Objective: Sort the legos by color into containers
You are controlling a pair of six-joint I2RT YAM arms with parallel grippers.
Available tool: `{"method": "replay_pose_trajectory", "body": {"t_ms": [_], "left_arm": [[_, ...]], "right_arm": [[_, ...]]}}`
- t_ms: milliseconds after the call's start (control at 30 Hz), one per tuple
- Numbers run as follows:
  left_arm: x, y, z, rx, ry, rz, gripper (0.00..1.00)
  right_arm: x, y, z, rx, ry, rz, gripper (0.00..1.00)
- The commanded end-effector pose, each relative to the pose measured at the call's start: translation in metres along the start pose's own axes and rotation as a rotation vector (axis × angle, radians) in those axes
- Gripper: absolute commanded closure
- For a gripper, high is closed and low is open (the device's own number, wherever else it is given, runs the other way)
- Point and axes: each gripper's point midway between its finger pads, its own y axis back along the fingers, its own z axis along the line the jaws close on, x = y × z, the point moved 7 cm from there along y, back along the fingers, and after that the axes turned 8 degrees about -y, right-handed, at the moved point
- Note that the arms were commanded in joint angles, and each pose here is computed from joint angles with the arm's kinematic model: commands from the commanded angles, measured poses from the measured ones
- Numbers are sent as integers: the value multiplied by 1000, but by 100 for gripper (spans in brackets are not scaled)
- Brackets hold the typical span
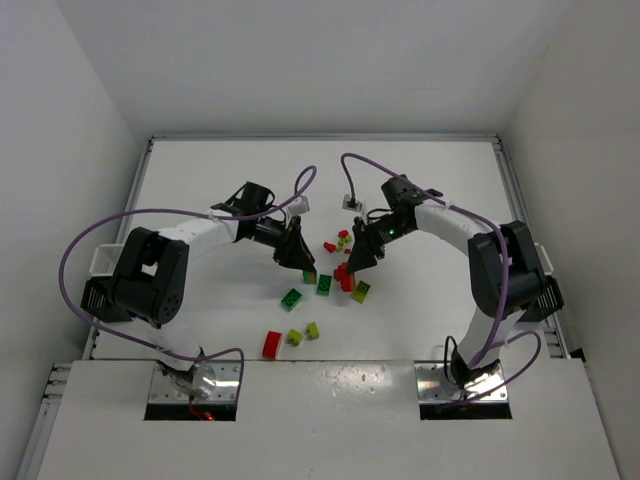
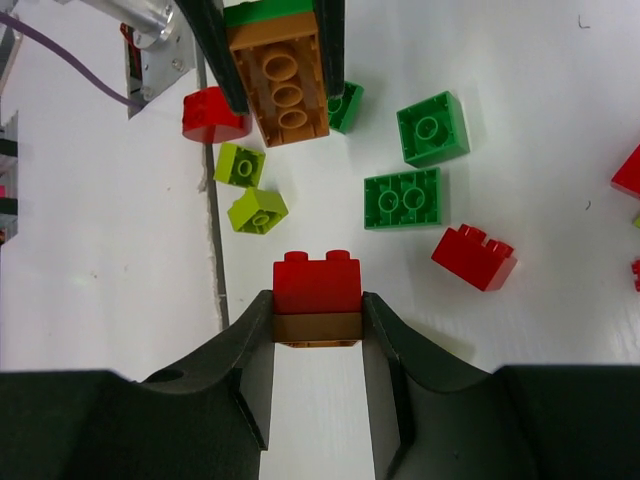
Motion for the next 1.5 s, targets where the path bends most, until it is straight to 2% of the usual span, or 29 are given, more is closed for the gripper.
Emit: {"method": "replay_pose_trajectory", "body": {"t_ms": [0, 67, 100, 200, 400, 467, 533, 567, 633, 800, 1100, 1200, 1333, 1367, 1433, 1467], "left_arm": [[-13, 2, -4, 45, -49, -51, 98], [-9, -2, 3, 14, -28, -20, 88], [-8, -2, 4, 4, -28, -15, 76], [-5, -6, 7, -20, -10, -13, 61], [1, -10, 17, -69, 44, -16, 59], [2, -9, 22, -120, 46, -1, 51], [5, -10, 21, -119, 54, 3, 32], [0, -6, 20, -105, 36, -21, 32], [-4, -6, 14, -65, 36, -40, 1], [-16, -10, -8, 62, 6, -81, 0], [-16, -19, -22, 108, -19, -67, 0], [-14, -20, -20, 109, -11, -64, 8], [-11, -21, -19, 110, -2, -61, 26], [-15, -21, -18, 109, -11, -64, 36], [-12, -22, -17, 110, -1, -60, 47], [-12, -22, -17, 110, -1, -60, 63]], "right_arm": [[-20, -5, 5, -49, 44, -51, 98], [-23, -6, 7, -71, 41, -67, 98], [-24, -6, 7, -70, 35, -71, 98], [-23, -7, 11, -90, -12, -96, 99], [-27, -16, 14, -104, -67, -155, 100], [-26, -18, 12, -105, -75, -151, 100], [-27, -18, 11, -96, -78, -154, 100], [-30, -16, 13, -94, -59, -163, 100], [-31, -18, 15, -100, -58, -160, 100], [-35, -19, 20, -113, -46, -167, 100], [-45, -20, 29, -163, -49, -197, 100], [-51, -21, 33, -171, -49, -204, 100], [-52, -21, 34, -182, -61, -205, 100], [-51, -21, 35, -191, -60, -204, 100], [-51, -21, 35, -191, -60, -204, 100], [-49, -20, 36, -190, -57, -201, 100]]}}
